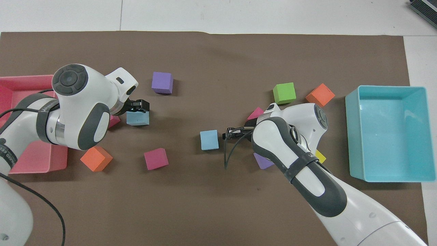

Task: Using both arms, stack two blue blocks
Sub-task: 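Reach the left gripper to the light blue cube near the pink bin and grasp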

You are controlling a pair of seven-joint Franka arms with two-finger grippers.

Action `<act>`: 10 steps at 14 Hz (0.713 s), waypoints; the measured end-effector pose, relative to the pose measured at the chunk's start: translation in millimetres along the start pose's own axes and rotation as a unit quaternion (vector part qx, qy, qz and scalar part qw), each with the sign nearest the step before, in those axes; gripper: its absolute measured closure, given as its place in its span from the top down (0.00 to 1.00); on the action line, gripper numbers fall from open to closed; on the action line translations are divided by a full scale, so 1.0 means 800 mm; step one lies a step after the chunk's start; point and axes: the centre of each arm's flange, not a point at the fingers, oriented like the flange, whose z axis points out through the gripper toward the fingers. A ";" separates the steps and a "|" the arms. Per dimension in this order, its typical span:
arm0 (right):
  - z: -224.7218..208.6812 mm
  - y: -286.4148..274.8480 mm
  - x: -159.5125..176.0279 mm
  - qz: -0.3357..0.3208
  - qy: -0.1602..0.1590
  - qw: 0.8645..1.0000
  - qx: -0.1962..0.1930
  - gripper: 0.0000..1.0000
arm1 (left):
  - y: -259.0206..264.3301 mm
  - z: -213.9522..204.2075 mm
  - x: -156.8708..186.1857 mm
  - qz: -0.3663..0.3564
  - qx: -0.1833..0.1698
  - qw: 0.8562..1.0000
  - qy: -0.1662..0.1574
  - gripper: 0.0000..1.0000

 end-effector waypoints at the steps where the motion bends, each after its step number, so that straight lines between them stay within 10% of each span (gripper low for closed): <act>1: 0.003 0.004 -0.003 0.000 0.003 1.000 0.012 0.01 | 0.001 0.011 0.001 0.002 0.004 1.000 0.000 1.00; 10: 0.008 0.015 -0.009 -0.003 0.027 0.998 0.064 0.01 | 0.003 0.040 0.007 0.001 0.017 1.000 0.007 0.93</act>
